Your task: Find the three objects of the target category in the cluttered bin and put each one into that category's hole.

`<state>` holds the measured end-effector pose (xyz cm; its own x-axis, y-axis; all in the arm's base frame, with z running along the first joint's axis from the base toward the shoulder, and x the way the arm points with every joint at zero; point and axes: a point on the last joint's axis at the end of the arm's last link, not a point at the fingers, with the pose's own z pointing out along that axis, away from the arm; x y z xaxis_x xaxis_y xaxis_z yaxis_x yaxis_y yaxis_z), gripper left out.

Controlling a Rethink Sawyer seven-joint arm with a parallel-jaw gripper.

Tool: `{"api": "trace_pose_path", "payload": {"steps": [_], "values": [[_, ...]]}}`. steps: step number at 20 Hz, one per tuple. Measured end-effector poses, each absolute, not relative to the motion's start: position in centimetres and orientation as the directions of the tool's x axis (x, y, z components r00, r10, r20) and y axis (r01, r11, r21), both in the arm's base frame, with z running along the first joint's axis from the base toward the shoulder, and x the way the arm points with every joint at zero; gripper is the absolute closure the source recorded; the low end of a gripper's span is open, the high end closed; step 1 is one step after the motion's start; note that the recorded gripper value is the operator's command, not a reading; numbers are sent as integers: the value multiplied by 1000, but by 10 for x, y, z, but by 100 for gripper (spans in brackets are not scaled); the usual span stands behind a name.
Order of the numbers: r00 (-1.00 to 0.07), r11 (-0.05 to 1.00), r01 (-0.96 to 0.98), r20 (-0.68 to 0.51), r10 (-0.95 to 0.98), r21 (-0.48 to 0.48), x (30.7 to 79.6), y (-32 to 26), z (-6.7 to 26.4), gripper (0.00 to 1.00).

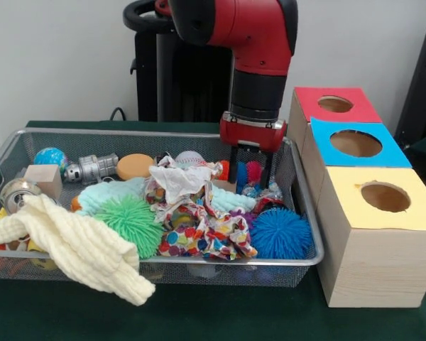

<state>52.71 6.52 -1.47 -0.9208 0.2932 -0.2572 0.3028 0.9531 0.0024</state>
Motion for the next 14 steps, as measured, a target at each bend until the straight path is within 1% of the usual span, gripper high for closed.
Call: {"api": "trace_pose_path", "payload": {"steps": [12, 14], "values": [[-903, 934, 329, -245, 353, 137, 546, 48, -14, 0], [-903, 933, 328, -243, 355, 146, 546, 47, -14, 0]]}}
